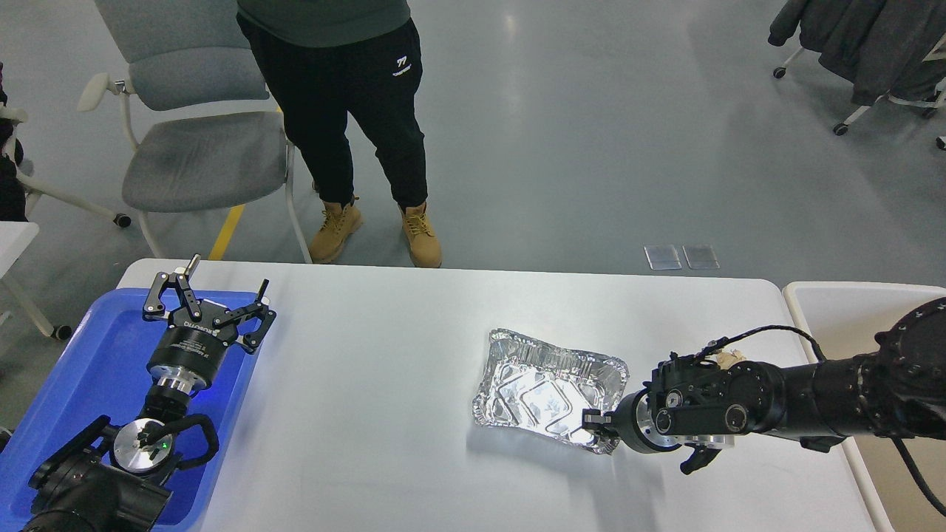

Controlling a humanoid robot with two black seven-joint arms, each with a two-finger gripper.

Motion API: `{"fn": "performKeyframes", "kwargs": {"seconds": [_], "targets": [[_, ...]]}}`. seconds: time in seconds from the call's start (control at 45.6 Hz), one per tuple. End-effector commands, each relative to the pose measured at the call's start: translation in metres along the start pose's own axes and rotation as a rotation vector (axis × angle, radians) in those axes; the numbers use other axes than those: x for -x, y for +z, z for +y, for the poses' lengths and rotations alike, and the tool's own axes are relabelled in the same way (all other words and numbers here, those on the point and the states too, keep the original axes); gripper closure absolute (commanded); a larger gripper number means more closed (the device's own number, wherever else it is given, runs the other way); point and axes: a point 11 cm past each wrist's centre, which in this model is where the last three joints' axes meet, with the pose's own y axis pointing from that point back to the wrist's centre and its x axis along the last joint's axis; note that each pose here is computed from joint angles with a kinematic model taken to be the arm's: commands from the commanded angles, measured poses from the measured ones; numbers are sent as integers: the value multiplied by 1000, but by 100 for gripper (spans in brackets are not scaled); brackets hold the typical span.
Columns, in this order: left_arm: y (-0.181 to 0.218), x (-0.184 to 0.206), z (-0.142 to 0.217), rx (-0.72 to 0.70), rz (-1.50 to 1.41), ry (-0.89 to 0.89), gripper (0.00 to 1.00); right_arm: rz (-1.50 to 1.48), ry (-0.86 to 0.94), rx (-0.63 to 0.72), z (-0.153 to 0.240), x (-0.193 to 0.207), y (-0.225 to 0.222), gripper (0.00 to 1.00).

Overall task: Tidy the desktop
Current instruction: 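Close the right gripper on the foil tray's edge nearest it, then lift the foil tray with the right gripper toward the white bin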

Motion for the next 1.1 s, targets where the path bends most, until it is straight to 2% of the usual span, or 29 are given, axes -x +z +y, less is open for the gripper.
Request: {"fn": "performKeyframes", "kwargs": {"seconds": [0.0, 0.197, 0.461, 0.746, 1.075], "targets": [[0, 0, 0, 1, 1, 0, 0, 5, 11, 10, 0, -4, 3, 99], [0, 0, 0, 1, 1, 0, 0, 10, 10, -1, 2, -8, 1, 100], [0, 0, 0, 0, 0, 0, 0, 57, 37, 9, 19, -35, 8, 100], [0, 0, 0, 1, 1, 0, 0, 80, -36, 46, 74, -73, 30, 100], [0, 0, 0, 1, 1, 0, 0, 127, -113, 26, 144, -102, 19, 100]]}}
